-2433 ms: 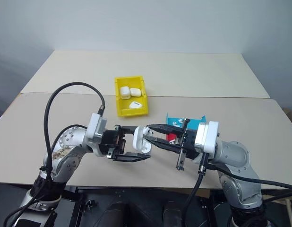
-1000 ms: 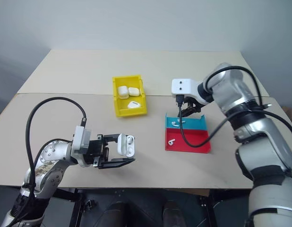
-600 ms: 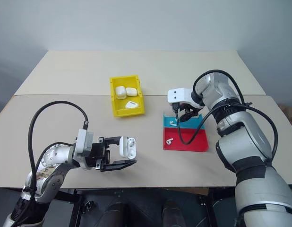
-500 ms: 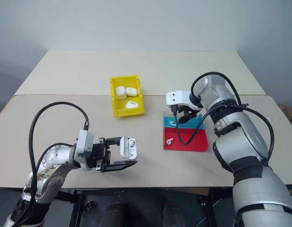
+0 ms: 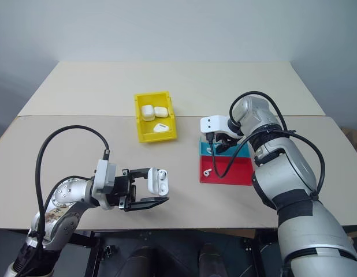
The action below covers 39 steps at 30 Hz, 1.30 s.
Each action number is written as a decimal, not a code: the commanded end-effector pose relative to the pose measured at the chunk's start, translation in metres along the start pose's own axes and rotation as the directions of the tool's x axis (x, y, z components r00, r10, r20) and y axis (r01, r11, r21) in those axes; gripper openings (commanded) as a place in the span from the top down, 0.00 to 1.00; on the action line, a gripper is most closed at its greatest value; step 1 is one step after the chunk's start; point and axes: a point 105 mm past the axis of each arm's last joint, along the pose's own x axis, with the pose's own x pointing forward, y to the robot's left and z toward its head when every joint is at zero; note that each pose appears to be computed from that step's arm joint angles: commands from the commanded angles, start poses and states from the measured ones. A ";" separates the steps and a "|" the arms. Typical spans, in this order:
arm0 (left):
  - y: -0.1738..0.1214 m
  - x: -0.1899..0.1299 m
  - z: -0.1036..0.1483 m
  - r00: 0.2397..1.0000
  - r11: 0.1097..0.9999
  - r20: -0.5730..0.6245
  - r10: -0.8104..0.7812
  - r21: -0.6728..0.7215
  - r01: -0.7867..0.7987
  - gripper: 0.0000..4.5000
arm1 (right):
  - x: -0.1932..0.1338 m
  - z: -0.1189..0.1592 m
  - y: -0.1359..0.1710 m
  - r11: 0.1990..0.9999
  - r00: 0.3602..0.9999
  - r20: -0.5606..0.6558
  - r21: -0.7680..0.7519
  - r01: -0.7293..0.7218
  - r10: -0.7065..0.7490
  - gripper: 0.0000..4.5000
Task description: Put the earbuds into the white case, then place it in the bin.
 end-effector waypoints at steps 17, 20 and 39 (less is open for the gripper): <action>-0.002 0.002 0.007 1.000 0.999 0.006 -0.010 0.039 0.010 0.39 | -0.012 0.003 -0.010 0.999 0.999 0.014 -0.020 0.050 -0.050 0.62; -0.003 0.002 0.008 1.000 0.999 0.007 -0.009 0.040 0.009 0.39 | -0.011 0.003 -0.010 0.998 0.999 0.014 -0.025 0.049 -0.049 0.62; -0.003 0.005 0.007 1.000 0.999 0.006 -0.005 0.041 0.004 0.39 | -0.004 0.002 -0.005 0.998 0.999 0.014 -0.045 0.036 -0.035 0.86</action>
